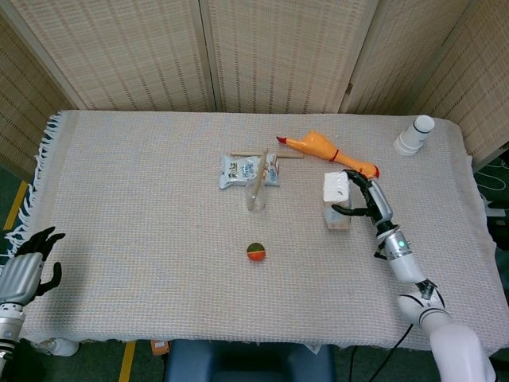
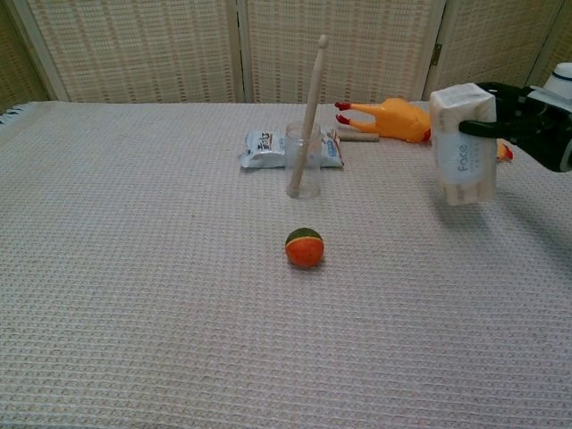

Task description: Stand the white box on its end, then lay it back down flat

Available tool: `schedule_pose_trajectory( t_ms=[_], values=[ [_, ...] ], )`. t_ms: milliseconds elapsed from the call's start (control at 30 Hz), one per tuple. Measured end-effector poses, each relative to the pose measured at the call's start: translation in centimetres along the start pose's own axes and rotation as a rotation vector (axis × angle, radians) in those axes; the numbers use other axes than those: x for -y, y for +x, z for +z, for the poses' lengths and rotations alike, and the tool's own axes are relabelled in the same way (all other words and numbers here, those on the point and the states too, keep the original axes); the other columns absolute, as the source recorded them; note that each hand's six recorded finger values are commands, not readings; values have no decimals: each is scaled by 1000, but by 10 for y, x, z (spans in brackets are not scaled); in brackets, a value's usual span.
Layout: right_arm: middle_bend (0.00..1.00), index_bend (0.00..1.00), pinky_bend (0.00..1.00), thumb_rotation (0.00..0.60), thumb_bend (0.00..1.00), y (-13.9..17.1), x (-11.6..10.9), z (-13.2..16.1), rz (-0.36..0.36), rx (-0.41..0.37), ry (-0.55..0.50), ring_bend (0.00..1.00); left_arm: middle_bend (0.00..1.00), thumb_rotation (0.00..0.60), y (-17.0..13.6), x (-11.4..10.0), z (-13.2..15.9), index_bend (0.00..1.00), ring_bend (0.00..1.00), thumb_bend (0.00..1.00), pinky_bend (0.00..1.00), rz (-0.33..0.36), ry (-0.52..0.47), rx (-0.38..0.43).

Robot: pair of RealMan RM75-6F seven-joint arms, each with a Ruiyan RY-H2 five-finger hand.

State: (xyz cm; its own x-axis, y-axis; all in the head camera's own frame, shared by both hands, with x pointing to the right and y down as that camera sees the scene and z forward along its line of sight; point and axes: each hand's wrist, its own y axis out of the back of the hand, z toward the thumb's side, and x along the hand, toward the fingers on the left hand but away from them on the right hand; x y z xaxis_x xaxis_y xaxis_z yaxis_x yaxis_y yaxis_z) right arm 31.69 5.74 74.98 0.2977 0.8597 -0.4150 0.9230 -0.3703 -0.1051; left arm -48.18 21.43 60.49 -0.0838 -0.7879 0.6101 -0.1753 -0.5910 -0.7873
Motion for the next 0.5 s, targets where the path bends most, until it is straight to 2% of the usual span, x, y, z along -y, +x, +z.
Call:
schedule_pose_trajectory(
  t_ms=[133,500],
  values=[
    [487,563,0,600,351,-9,16,-4,38,21,-11,249,0,600,1,1,-2,145,0,615,111,-3,3,-5],
    [487,564,0,600,352,-7,25,-23,70,96,52,238,0,600,3,2,-5,145,0,615,111,-5,2,-16]
  ],
)
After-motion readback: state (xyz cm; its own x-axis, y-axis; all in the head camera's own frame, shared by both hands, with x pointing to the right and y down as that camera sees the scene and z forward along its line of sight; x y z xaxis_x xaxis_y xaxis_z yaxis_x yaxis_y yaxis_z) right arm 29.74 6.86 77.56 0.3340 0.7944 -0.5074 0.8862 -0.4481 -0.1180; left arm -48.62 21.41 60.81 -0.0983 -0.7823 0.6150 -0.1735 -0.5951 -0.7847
